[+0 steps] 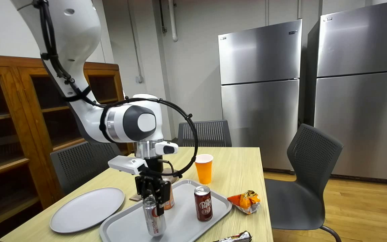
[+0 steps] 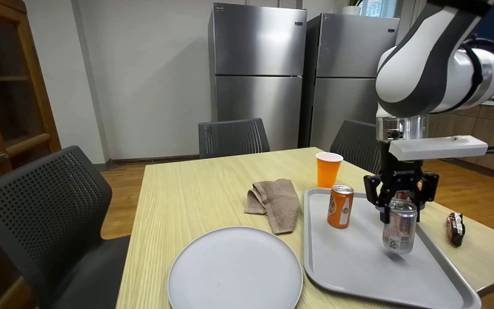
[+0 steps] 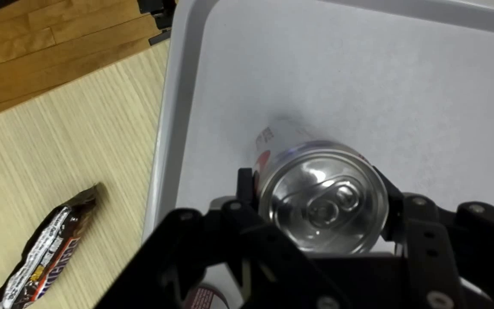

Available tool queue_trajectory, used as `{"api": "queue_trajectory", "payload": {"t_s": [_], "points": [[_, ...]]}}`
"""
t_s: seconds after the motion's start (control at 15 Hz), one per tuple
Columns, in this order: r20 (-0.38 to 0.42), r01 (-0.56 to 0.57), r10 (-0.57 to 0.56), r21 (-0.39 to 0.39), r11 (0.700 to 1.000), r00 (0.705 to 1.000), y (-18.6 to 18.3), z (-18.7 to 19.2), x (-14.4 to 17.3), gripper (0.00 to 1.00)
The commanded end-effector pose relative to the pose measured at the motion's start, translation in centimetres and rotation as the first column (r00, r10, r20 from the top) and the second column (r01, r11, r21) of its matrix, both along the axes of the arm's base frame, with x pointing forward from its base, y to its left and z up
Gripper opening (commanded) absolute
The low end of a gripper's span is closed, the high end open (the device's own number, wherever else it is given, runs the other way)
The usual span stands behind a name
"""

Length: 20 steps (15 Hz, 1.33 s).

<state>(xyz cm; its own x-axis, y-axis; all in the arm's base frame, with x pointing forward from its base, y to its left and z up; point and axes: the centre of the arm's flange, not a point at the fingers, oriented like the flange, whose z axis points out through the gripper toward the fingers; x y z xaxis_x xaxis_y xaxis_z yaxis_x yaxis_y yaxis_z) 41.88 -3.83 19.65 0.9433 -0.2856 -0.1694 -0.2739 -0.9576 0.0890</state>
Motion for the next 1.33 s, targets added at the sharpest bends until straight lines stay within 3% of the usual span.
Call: {"api": "queue_trajectory", "payload": {"t_s": [0.0, 0.33, 0.47, 0.67, 1.27], "points": [[0.004, 0.006, -0.006, 0.020, 1.000, 1.000, -0.7, -0.5, 0.2, 0.38], [-0.003, 0.029, -0.029, 0.028, 0.999, 1.000, -0.6, -1.0, 0.2, 0.38], [0.006, 0.047, -0.047, 0.030, 0.998, 0.999, -0.7, -0.7, 0.2, 0.88], [0.048, 0.057, -0.060, 0.054, 0.997, 0.997, -0.8, 1.2, 0.6, 1.00], [0.181, 0.038, -0.059, 0.119, 0.992, 0.982, -0.7, 7.3, 2.2, 1.00]]}}
